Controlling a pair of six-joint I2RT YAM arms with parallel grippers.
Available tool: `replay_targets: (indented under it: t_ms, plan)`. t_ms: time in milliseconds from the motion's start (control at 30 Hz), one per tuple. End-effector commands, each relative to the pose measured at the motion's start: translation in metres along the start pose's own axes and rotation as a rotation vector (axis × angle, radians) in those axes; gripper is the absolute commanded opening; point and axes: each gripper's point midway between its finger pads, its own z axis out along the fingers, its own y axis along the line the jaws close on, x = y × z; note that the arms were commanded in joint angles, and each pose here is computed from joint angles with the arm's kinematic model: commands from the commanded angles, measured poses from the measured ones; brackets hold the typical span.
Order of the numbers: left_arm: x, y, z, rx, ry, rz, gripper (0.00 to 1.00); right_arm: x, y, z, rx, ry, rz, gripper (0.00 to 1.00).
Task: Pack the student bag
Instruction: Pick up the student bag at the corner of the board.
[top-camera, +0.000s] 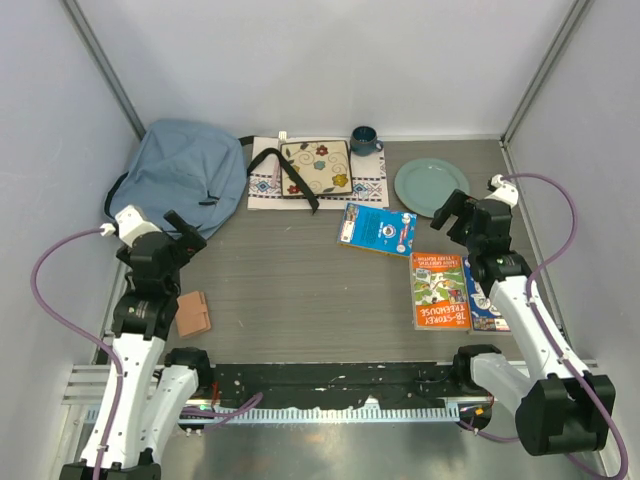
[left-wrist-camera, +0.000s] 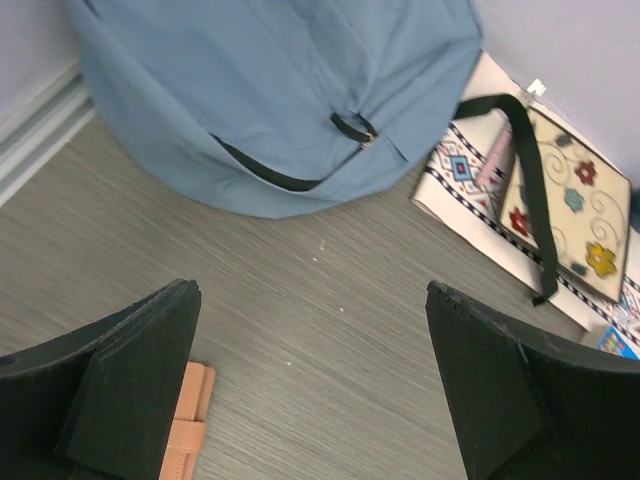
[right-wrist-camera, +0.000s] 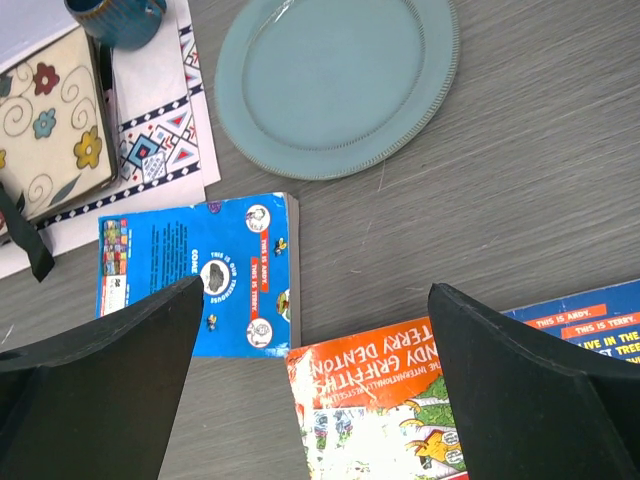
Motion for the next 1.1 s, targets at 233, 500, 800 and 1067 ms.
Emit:
replay_targets:
  t_ms: [233, 500, 800, 1067]
  plan:
    - [-0.028, 0.013, -0.028, -0.065, -0.11, -0.261, 1.0, -0.011, 0.011, 0.01, -0.021, 0.037, -0.06, 1.0]
    - [-0.008, 0.033, -0.031, -0.102, -0.143, -0.368, 1.0, -0.011, 0.03, 0.015, -0.109, 0.085, -0.063, 1.0]
    - [0.018, 0.042, 0.0, -0.304, 0.045, -0.191, 1.0, -0.022, 0.045, 0.006, -0.176, 0.081, -0.057, 1.0]
    - [0.039, 0.053, 0.042, -0.423, 0.111, -0.115, 1.0, -0.026, 0.066, -0.01, -0.289, 0.079, 0.005, 1.0]
